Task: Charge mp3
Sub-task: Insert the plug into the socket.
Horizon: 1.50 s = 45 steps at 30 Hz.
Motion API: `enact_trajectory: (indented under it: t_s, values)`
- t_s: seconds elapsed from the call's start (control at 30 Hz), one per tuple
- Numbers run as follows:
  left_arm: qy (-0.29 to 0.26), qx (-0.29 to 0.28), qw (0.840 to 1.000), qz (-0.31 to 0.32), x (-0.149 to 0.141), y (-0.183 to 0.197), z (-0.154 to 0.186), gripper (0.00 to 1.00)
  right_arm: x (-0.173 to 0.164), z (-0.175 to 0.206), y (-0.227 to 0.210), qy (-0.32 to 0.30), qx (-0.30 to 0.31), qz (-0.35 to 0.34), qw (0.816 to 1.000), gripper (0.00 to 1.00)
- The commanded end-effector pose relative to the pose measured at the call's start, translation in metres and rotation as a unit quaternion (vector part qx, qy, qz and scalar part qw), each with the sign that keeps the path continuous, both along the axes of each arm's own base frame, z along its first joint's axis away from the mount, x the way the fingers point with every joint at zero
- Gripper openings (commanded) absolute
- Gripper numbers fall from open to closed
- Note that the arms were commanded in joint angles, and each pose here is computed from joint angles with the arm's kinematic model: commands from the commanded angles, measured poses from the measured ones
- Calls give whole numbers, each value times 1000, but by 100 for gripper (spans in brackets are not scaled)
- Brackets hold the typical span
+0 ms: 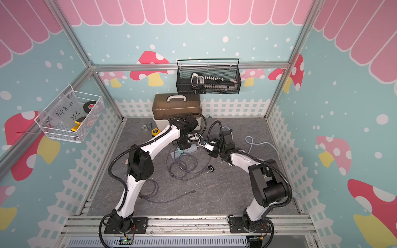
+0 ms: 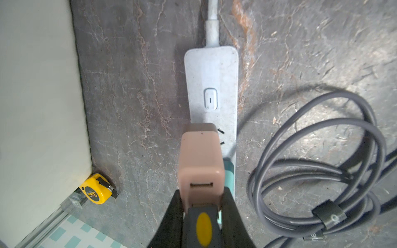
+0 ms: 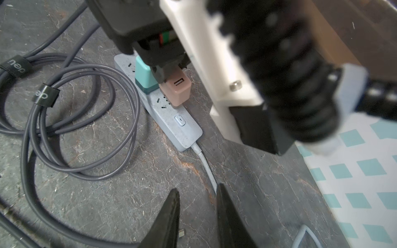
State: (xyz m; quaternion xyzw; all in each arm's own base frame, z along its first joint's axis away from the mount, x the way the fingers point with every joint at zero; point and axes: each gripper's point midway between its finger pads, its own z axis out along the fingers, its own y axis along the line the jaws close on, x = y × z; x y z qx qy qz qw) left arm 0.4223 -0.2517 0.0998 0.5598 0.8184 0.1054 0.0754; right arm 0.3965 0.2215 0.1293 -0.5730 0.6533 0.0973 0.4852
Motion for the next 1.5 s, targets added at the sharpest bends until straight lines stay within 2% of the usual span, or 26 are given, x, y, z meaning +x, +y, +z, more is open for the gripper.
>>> enact_trajectory:
  t_s: [0.0,0.2,0.37,0.87,1.47]
  values:
    - [27,3,999,-17,-9,0,-5,0,6,8,2,-7,13,4,1000,27]
    - [26,30,999,1,-7,14,-10,0,11,6,-5,-4,14,-9,1000,27]
    - [36,18,999,7,-7,13,-13,0,14,6,-8,-2,15,-15,1000,28]
    - [32,31,999,18,1,17,-27,0,20,12,-12,-3,8,-24,1000,28]
    - [64,4,998,24,11,11,-56,2,17,23,-22,-1,25,-31,999,28]
